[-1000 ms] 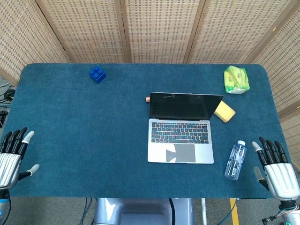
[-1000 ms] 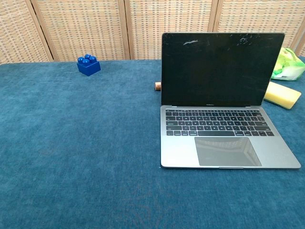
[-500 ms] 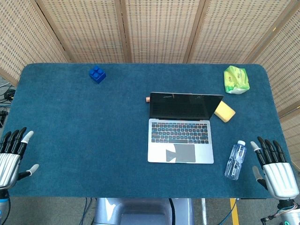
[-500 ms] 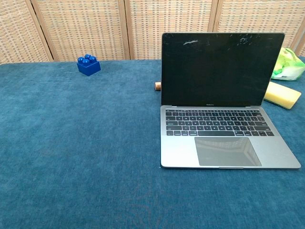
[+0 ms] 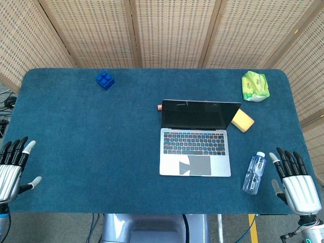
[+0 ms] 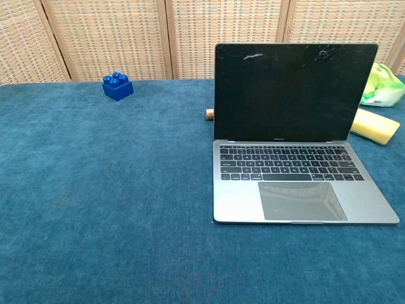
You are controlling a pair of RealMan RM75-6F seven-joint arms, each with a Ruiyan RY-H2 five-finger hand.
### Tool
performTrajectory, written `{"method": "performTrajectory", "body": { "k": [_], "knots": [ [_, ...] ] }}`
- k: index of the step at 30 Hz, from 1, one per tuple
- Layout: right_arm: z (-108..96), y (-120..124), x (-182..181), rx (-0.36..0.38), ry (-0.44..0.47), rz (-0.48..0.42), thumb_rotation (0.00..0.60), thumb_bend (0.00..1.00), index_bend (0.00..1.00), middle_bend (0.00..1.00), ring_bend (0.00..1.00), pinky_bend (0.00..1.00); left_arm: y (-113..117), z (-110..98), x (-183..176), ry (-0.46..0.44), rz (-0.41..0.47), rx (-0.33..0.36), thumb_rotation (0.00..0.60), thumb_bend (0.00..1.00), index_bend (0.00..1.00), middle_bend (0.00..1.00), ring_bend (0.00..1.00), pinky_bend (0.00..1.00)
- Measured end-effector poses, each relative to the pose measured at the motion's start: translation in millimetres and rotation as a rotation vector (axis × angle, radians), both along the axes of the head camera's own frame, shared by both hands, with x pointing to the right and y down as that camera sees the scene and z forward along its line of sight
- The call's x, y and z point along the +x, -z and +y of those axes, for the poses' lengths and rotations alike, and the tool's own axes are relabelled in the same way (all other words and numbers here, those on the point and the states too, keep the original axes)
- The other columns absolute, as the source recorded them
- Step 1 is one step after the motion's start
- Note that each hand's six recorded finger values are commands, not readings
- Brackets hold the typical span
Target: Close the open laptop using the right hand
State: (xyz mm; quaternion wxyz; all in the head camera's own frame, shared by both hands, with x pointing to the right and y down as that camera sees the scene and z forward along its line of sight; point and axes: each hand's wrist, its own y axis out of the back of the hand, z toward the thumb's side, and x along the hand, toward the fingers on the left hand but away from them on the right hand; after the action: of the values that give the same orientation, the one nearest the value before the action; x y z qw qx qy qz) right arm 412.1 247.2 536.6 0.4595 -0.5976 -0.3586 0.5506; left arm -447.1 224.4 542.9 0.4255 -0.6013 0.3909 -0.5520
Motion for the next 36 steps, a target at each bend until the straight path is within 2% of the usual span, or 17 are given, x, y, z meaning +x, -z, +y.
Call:
{"method": "performTrajectory", "body": {
  "k": [13, 21, 25, 32, 36],
  "knots": [
    [-0.3, 2.0, -4.0, 0.022, 0.013, -0.007, 0.6, 0.47, 0.0, 0.0, 0.0, 0.0, 1.2, 0.7, 0.4, 0.0, 0.005, 0.002, 0.6, 0.07, 0.0, 0.0, 0.0, 0.0],
    [-10.5, 1.6, -10.5, 0.03, 0.013, -0.013, 0.6, 0.47, 0.0, 0.0, 0.0, 0.0, -1.5, -1.1, -2.9, 0.012, 0.008, -0.009, 0.6, 0.07, 0.0, 0.0, 0.0, 0.0],
    [-28.0, 7.5, -21.5, 0.057, 0.027, -0.012, 0.6, 0.47, 0.0, 0.0, 0.0, 0.0, -3.6, -1.1, -2.6, 0.01, 0.009, -0.017, 0.6, 0.07, 0.0, 0.0, 0.0, 0.0],
    [-81.0, 31.8, -52.7, 0.15, 0.061, -0.008, 0.6, 0.49, 0.03, 0.0, 0.0, 0.0, -5.9, -2.5, -4.2, 0.016, 0.016, -0.023, 0.6, 0.07, 0.0, 0.0, 0.0, 0.0],
    [-105.0, 41.3, -72.3, 0.171, 0.09, 0.01, 0.6, 0.49, 0.04, 0.0, 0.0, 0.0, -5.7, -4.2, -6.3, 0.023, 0.021, -0.017, 0.6, 0.07, 0.0, 0.0, 0.0, 0.0]
  ]
}}
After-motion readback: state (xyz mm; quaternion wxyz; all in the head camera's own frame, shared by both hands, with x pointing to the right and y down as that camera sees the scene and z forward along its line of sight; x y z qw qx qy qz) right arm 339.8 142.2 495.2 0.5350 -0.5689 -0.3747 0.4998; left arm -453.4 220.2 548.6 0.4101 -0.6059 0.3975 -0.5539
